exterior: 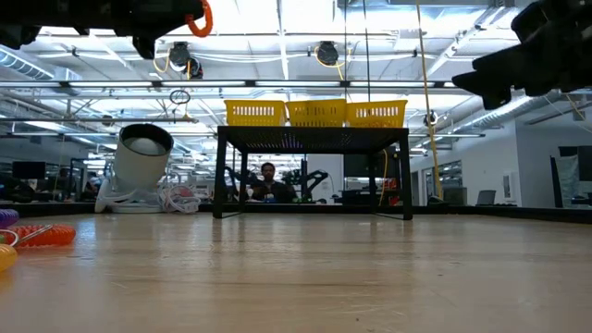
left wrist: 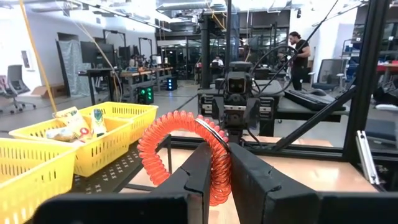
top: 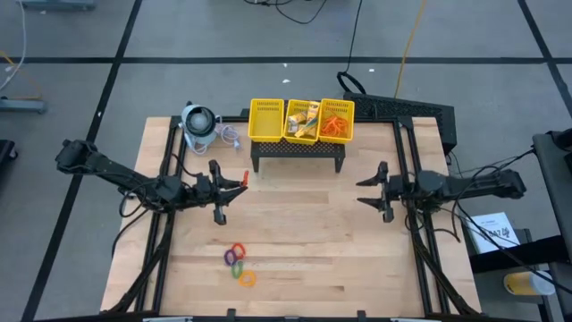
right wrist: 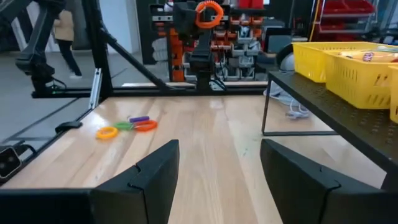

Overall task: Pick & Place Office Desk Supplies
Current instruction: Put the orange spring keychain into the left yellow bin on the shelf

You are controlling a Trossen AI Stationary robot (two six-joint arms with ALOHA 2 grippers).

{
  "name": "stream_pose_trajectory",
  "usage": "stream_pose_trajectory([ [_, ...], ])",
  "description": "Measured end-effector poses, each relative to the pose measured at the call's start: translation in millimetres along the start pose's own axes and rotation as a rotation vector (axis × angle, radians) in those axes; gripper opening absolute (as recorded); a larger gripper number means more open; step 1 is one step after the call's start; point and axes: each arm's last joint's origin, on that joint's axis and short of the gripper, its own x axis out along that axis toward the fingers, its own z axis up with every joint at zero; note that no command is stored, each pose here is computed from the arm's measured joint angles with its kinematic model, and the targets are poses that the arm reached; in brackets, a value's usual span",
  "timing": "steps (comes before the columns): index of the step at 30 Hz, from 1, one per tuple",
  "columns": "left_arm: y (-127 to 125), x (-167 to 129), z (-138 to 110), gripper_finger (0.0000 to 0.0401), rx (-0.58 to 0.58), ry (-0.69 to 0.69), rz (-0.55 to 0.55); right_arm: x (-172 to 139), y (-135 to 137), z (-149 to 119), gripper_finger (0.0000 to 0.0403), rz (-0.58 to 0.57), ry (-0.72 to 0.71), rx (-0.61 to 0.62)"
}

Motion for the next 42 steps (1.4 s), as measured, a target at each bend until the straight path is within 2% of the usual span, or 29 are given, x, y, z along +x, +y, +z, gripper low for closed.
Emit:
stream_pose_trajectory([
  [5, 4, 2, 0, 0.0051, 0.027, -0.001, 0.022, 2, 0, -17, 0.0215, 0.002, -0.028, 0.009],
  [11, 14, 5, -1, 0.0051, -0.014, -0.001, 0.077, 2, 0, -15, 0.0215, 0.003, -0.072, 0.032],
  [26, 40, 12, -1, 0.0051, 0.036, -0.011, 0.219, 2, 0, -15, 0.0215, 0.002, -0.069, 0.039],
  [34, 62, 23, 0, 0.0051, 0.016, -0.093, 0.343, 2, 0, -15, 0.0215, 0.001, -0.069, 0.039],
  [38, 71, 30, -5, 0.0051, -0.023, -0.077, 0.388, 2, 0, -15, 0.0215, 0.001, -0.069, 0.039],
  [42, 84, 51, 3, 0.0051, -0.049, -0.021, 0.432, 2, 0, -15, 0.0215, 0.001, -0.069, 0.039],
])
